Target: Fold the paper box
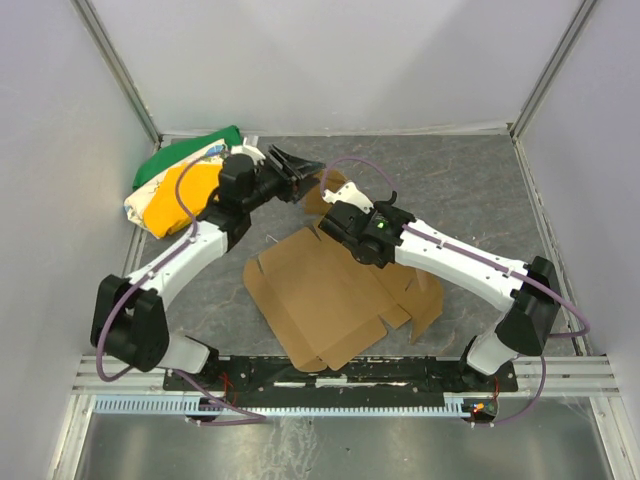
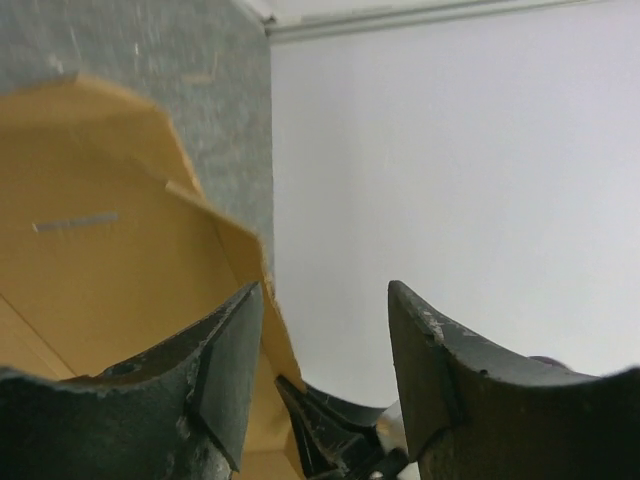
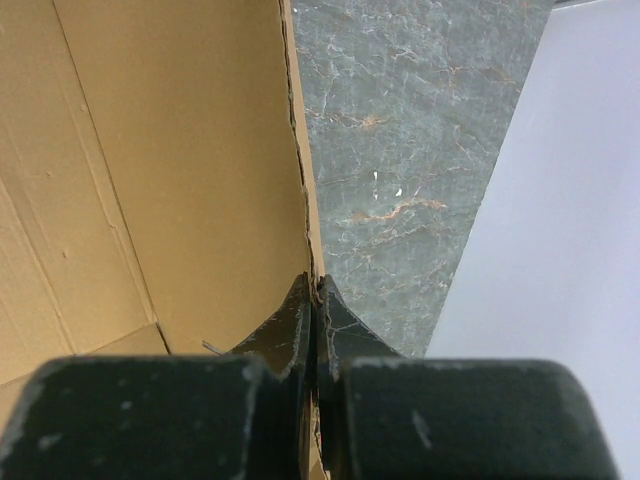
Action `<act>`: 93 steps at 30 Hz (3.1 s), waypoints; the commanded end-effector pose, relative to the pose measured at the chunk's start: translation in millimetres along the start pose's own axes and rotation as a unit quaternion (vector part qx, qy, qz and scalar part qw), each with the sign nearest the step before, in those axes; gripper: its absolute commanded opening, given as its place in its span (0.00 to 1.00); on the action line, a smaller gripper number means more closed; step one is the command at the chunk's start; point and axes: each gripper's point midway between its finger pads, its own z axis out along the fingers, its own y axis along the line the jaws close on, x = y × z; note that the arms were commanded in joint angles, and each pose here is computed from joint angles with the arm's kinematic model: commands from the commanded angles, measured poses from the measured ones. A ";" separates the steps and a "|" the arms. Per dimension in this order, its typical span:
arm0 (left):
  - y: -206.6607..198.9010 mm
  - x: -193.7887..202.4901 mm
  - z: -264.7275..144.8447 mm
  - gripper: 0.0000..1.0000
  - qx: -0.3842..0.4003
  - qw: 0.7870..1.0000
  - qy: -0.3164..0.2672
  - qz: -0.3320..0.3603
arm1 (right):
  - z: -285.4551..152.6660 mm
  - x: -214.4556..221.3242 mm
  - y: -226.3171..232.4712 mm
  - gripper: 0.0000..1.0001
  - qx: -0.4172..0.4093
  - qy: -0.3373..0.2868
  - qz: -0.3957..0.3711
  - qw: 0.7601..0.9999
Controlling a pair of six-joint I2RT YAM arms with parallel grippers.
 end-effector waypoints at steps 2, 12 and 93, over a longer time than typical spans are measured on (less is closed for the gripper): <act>1.0 -33.2 -8.3 0.61 -0.082 0.985 -0.051 0.139 | -4.6 -8.8 14.3 0.02 -0.040 -0.019 0.049 0.998; 33.3 -52.3 17.2 0.58 -0.170 0.961 -0.030 0.215 | -11.3 -8.5 12.4 0.02 -0.055 -0.027 0.059 0.996; -38.2 44.6 10.8 0.57 0.139 0.974 0.149 0.100 | 1.7 -9.9 -32.7 0.01 0.176 -0.049 -0.028 0.983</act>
